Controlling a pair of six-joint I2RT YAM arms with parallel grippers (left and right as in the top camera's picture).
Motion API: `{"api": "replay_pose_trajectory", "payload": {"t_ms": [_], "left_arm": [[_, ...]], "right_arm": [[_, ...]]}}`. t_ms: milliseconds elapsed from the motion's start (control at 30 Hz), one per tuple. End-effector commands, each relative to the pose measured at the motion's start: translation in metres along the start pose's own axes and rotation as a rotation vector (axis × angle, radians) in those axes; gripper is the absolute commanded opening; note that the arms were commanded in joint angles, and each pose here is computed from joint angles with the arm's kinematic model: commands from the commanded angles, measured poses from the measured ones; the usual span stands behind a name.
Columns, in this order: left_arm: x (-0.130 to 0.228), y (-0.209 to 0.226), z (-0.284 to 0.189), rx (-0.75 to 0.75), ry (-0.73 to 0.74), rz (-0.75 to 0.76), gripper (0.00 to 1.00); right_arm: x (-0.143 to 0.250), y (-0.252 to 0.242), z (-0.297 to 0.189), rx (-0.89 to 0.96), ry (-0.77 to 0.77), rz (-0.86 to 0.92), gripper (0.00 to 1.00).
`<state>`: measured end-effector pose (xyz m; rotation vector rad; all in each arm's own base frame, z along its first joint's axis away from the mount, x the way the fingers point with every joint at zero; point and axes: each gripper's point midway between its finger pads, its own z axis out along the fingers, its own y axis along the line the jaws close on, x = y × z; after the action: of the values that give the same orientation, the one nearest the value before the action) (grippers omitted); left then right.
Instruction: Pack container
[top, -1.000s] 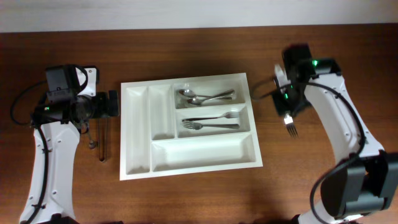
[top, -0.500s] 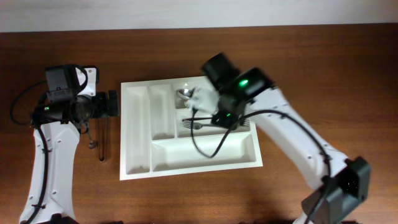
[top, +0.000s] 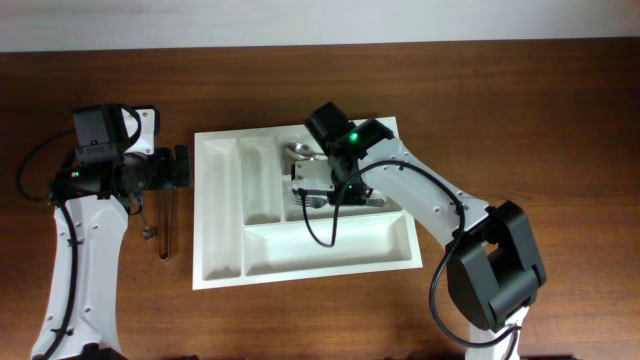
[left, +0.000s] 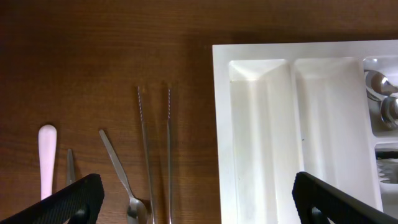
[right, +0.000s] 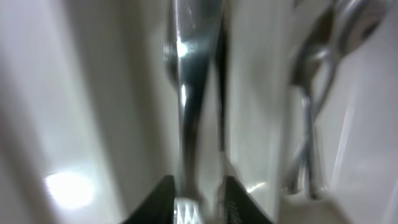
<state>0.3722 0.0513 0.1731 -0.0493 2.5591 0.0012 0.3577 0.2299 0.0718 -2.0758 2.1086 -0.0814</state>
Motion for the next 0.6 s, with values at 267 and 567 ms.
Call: {"api": "replay_pose_trajectory", "payload": {"t_ms": [267, 567], "left_arm": [[-0.007, 0.003, -0.003, -0.007, -0.016, 0.015, 0.99], [-0.007, 0.003, -0.003, -0.007, -0.015, 0.015, 0.99]], "right_arm": [[0.019, -0.065, -0.114, 0.315, 0.001, 0.377, 0.72], [0.077, -0.078, -0.281, 0.576, -0.254, 0.778, 0.99]]}}
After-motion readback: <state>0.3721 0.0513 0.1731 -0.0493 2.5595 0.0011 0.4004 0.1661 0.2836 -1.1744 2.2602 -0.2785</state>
